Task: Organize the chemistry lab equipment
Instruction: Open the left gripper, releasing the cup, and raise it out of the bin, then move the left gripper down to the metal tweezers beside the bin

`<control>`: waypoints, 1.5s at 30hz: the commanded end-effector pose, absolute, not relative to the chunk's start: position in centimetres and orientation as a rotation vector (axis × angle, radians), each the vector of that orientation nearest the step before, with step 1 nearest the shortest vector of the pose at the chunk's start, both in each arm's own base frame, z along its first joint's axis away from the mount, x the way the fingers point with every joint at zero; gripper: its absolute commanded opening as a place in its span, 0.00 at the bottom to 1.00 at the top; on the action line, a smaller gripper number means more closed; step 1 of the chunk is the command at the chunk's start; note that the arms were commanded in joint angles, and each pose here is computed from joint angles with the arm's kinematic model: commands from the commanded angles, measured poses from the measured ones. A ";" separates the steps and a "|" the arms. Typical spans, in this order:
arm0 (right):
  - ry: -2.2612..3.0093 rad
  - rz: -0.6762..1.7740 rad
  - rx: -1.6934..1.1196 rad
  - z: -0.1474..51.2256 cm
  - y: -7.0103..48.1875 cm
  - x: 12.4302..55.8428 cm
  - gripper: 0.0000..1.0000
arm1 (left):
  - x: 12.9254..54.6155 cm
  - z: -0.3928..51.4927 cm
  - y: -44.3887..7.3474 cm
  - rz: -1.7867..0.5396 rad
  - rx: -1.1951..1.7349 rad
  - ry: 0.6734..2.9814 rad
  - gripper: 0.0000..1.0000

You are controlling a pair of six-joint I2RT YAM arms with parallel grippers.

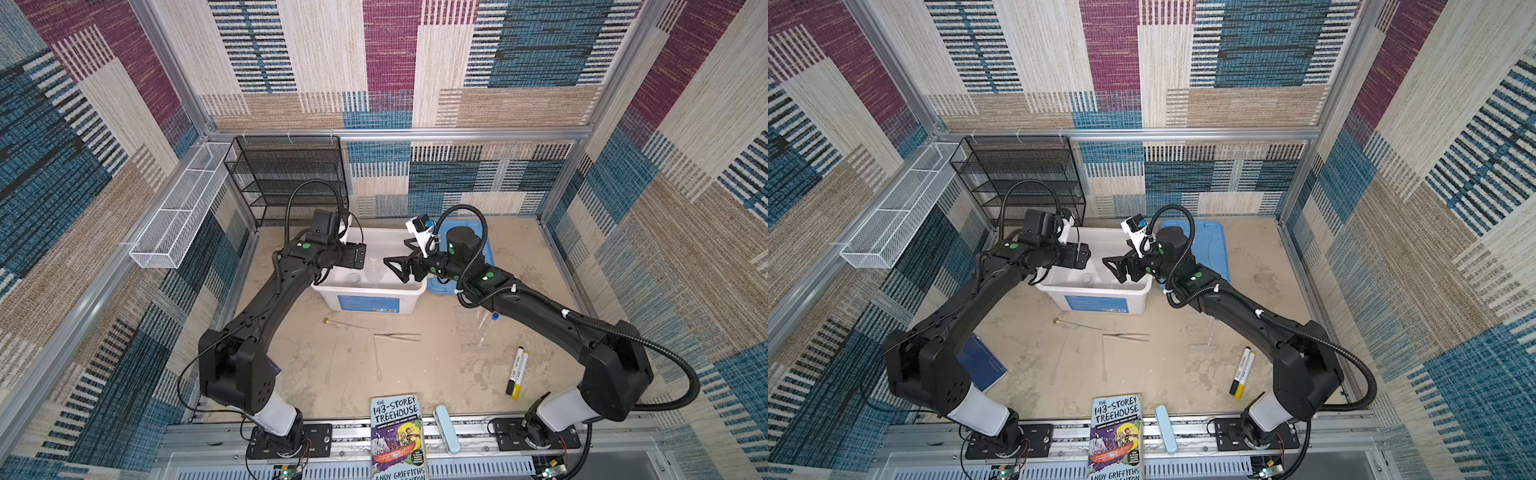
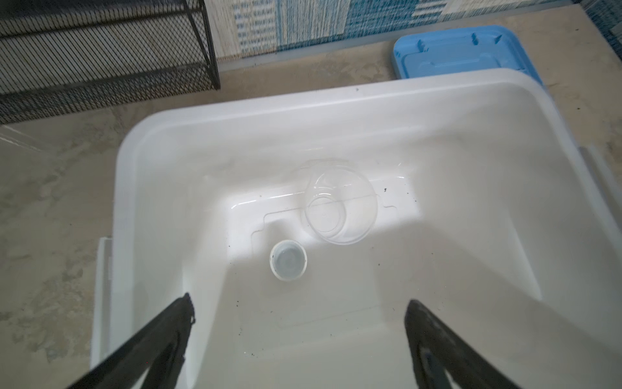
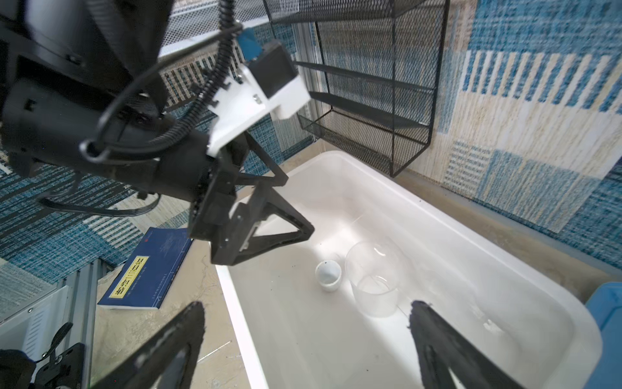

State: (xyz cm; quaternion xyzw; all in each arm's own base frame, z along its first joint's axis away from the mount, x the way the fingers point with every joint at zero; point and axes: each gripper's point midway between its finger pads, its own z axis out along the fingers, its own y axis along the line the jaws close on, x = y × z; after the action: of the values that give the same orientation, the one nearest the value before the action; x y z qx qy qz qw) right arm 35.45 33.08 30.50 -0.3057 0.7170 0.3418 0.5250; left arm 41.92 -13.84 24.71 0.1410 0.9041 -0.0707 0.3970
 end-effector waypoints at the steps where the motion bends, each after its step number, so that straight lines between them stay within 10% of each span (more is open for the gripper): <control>1: 1.599 0.786 -0.740 33.0 32.4 34.7 1.00 | 41.2 27.7 -14.5 -0.136 0.590 2.109 0.99; 13: 1.504 0.788 -0.807 33.8 29.4 29.3 0.99 | 30.2 26.3 -18.9 -0.204 1.484 1.624 0.96; 24: 1.275 0.716 -0.898 32.3 26.3 23.8 0.99 | 24.9 20.0 -18.4 -0.108 1.722 1.648 0.78; 45: 1.339 0.808 -1.021 25.4 27.3 22.1 0.96 | 28.0 6.7 -18.6 0.083 1.958 1.788 0.38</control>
State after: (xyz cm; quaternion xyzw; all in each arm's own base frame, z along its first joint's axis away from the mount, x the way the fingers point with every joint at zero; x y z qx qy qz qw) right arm 22.21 27.31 24.65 -0.4359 0.5938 0.3500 0.5788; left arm 26.53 -18.32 6.88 0.7107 0.6660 0.0073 0.2266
